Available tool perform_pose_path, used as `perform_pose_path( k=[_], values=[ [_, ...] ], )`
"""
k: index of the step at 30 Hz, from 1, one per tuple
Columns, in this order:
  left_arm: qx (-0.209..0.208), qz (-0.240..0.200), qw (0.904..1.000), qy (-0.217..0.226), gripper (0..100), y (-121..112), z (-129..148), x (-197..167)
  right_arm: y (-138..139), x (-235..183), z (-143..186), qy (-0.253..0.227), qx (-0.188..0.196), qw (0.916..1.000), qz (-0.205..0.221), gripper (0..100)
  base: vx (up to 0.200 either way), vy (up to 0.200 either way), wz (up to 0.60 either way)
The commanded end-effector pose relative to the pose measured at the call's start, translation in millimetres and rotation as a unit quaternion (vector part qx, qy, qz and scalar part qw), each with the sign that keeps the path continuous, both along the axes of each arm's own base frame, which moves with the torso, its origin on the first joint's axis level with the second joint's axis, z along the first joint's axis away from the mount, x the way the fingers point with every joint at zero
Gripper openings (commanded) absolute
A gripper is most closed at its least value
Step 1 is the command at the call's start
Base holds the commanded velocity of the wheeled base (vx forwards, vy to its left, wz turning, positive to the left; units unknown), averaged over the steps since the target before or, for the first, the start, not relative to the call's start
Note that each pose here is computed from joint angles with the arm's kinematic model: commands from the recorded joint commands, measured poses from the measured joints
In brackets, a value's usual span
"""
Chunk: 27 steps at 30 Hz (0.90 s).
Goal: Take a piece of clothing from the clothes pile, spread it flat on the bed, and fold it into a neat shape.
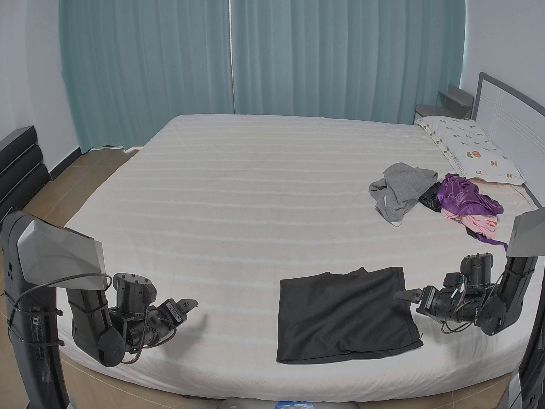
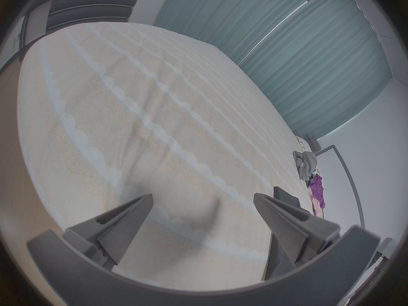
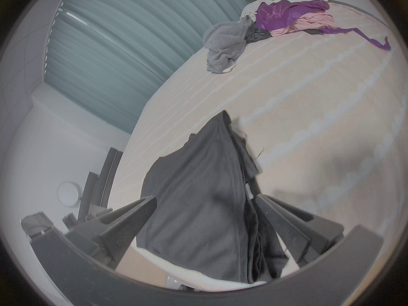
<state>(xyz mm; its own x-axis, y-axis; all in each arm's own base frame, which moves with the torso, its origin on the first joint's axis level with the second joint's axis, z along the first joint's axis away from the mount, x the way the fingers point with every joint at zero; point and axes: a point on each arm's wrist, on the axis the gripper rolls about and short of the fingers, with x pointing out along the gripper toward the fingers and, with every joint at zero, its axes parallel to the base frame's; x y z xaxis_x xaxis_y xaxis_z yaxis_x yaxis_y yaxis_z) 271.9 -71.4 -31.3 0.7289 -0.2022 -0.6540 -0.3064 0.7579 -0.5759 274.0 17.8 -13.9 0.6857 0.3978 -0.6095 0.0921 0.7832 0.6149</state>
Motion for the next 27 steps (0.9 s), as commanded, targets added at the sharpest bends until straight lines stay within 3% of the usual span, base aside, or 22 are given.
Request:
perform_pose_path(
  k=[1, 9, 18, 19, 27],
  values=[
    [0.0, 0.0, 1.0, 0.001, 100, 0, 0, 0, 1, -22, 11, -0.004, -0.014, 0.9994, 0.032, 100, 0.0, 0.0, 0.0],
    [0.0, 0.0, 1.0, 0.001, 100, 0, 0, 0, 0, -33, -1, 0.015, -0.047, 0.9969, 0.062, 100, 0.0, 0.0, 0.0],
    [0.001, 0.0, 1.0, 0.001, 100, 0, 0, 0, 5, -36, -8, 0.027, -0.055, 0.995, 0.079, 100, 0.0, 0.0, 0.0],
    [0.001, 0.0, 1.0, 0.001, 100, 0, 0, 0, 5, -37, -8, 0.028, -0.055, 0.9949, 0.079, 0, 0.0, 0.0, 0.0],
    [0.001, 0.0, 1.0, 0.001, 100, 0, 0, 0, -1, -37, -11, 0.027, -0.068, 0.9941, 0.08, 0, 0.0, 0.0, 0.0]
  ],
)
